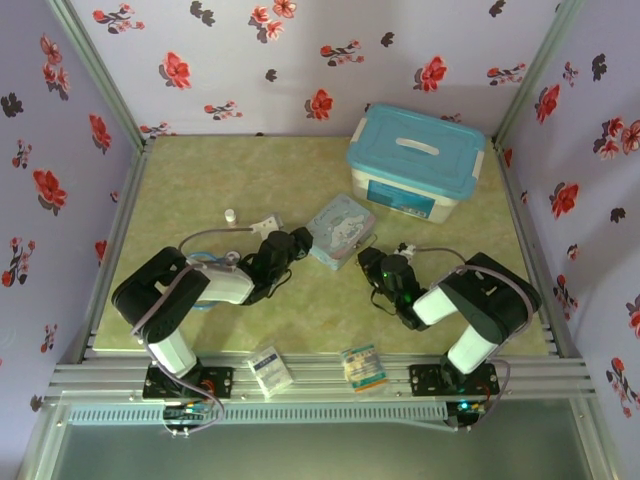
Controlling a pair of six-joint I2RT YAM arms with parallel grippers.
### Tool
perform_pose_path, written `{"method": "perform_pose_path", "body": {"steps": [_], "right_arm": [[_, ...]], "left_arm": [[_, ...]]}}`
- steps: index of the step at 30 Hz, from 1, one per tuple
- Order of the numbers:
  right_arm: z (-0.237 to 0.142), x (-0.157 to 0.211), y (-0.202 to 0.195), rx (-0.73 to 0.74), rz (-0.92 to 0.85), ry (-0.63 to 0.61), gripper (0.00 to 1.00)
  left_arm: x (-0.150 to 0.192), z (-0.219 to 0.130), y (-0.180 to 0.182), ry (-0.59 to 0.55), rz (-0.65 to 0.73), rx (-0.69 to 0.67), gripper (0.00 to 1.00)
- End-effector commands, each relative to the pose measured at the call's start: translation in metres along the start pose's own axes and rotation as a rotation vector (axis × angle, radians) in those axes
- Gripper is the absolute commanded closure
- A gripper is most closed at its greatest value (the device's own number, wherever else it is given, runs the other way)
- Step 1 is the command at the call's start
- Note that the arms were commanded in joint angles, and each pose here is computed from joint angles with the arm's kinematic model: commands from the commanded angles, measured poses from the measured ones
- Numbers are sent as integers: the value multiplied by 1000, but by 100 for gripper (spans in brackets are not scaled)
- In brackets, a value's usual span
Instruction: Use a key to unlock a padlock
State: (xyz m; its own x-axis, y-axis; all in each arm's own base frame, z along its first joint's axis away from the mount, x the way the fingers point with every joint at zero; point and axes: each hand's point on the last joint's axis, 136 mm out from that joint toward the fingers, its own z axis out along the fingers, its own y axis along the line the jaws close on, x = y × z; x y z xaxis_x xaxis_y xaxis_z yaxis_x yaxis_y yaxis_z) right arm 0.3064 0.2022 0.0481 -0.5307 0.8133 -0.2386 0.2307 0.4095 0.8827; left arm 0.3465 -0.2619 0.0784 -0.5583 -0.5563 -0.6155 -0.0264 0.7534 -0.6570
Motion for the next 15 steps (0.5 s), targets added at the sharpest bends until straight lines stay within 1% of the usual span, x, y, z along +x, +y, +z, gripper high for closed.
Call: {"method": "perform_pose_path", "body": {"steps": [1, 3, 5, 6, 8, 9, 11, 13, 15], "right_arm": [[-6, -25, 7, -7, -6, -173, 85], [-11, -28, 4, 30, -25, -188, 85], [-11, -29, 2, 61, -22, -180, 85], [-12, -28, 4, 54, -26, -172, 85], [-12, -25, 4, 47, -28, -154, 85], [-11, -22, 4, 47, -23, -139, 85], [-8, -15, 5, 48, -17, -102, 85], [-7, -9, 6, 43, -11, -66, 85], [-12, -8, 1, 46, 9, -64, 84]], "left_arm": [[8, -11, 57, 40, 108, -208, 48], [-11, -20, 40, 12, 163, -199, 45], [-27, -27, 14, -6, 249, -172, 41], [-33, -27, -2, 4, 304, -160, 38], [-32, -23, -34, 63, 419, -126, 32], [-22, -17, -53, 120, 497, -81, 29], [2, -9, -82, 212, 637, -12, 27], [28, -1, -97, 302, 755, 20, 25], [49, 2, -100, 373, 852, 18, 24]]}}
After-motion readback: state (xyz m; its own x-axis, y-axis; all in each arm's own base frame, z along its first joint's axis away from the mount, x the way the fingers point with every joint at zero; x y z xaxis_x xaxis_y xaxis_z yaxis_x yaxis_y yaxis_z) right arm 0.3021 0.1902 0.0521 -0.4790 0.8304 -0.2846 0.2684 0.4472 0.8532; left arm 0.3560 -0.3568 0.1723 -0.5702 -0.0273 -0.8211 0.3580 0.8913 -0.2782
